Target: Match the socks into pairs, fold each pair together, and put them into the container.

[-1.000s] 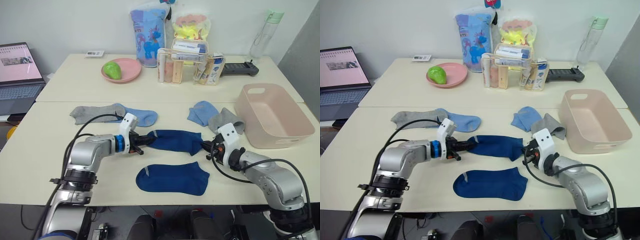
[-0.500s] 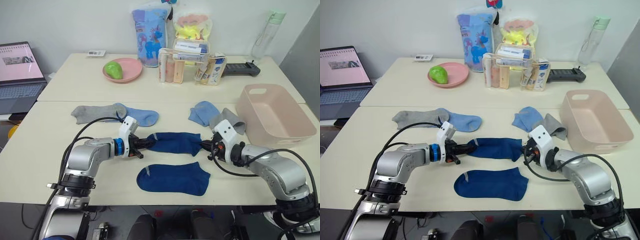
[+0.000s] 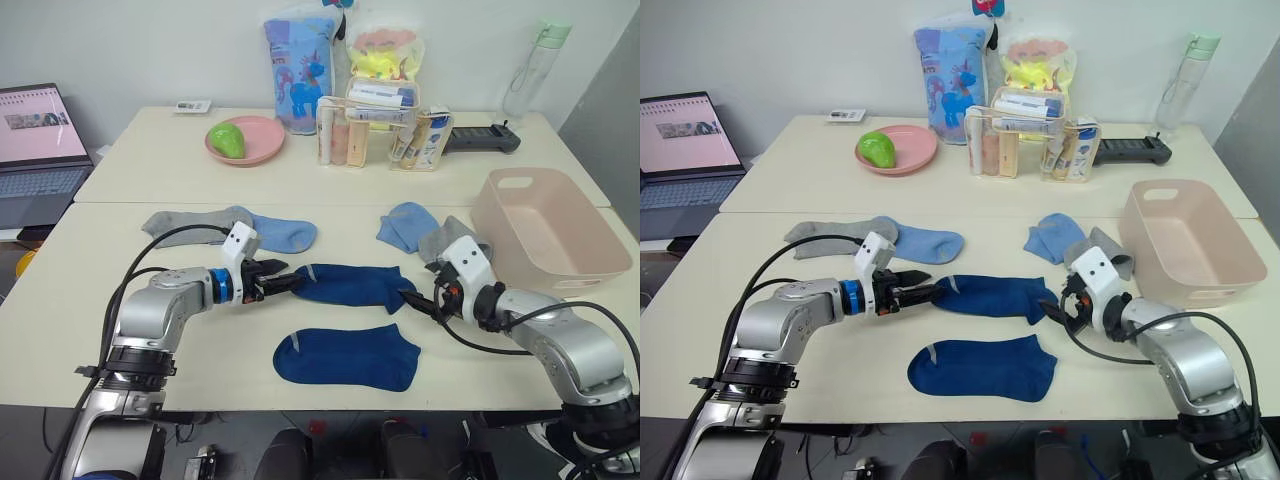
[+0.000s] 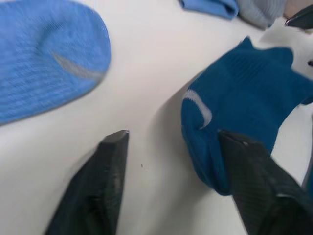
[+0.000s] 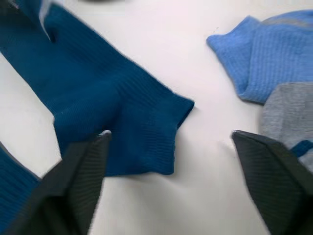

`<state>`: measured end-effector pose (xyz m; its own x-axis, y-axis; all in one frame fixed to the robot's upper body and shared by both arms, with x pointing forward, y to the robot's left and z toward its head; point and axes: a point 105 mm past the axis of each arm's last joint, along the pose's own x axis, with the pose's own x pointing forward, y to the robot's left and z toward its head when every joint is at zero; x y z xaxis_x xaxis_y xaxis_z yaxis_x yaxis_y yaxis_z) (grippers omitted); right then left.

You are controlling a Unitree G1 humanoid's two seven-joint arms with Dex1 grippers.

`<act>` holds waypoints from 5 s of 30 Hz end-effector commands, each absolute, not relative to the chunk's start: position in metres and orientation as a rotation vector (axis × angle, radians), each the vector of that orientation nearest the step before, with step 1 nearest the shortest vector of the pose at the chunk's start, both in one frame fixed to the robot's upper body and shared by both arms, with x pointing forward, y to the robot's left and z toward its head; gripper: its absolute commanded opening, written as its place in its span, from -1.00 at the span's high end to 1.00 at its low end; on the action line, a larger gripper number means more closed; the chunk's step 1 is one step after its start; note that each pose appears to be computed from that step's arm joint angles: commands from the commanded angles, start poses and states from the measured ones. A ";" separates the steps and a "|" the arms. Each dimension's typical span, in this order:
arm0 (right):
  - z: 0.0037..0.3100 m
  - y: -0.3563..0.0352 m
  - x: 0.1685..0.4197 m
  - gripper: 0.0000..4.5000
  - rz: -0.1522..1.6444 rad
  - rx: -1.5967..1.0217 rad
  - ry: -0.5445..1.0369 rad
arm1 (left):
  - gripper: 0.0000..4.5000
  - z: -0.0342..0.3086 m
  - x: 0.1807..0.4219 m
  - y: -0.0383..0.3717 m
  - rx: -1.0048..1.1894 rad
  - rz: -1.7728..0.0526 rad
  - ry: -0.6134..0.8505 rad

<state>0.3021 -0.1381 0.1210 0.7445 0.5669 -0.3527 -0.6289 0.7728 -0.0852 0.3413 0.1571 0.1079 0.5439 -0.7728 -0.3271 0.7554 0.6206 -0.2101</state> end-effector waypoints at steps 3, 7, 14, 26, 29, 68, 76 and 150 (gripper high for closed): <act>0.121 -0.141 0.299 -0.98 0.554 -0.108 0.265 | -0.45 0.115 0.348 0.144 -0.085 -0.936 0.378; 0.106 -0.135 0.302 -0.99 0.507 -0.025 0.304 | -0.37 0.100 0.351 0.135 -0.046 -0.941 0.425; 0.098 -0.120 0.298 -0.41 0.571 -0.017 0.334 | 0.50 0.096 0.354 0.125 -0.039 -0.978 0.423; 0.127 -0.120 0.293 0.99 0.636 -0.036 0.253 | 1.00 0.136 0.337 0.127 -0.117 -1.030 0.279; 0.146 -0.119 0.284 0.99 0.702 -0.028 0.227 | 1.00 0.154 0.325 0.133 -0.145 -1.038 0.261; 0.104 -0.122 0.221 0.99 0.929 -0.315 0.528 | 1.00 0.074 0.226 0.139 -0.186 -0.951 0.557; 0.103 -0.127 0.220 0.40 0.907 -0.352 0.523 | 0.59 0.068 0.229 0.145 -0.125 -0.948 0.557; 0.091 -0.124 0.218 -0.02 0.716 -0.062 0.297 | 1.00 0.079 0.235 0.089 0.334 -1.451 0.321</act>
<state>0.2175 -0.1243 0.0941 0.7061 0.6495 -0.2822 -0.6669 0.7439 0.0434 0.2341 0.0890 0.0827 0.0767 -0.9143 -0.3978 0.9959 0.0898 -0.0143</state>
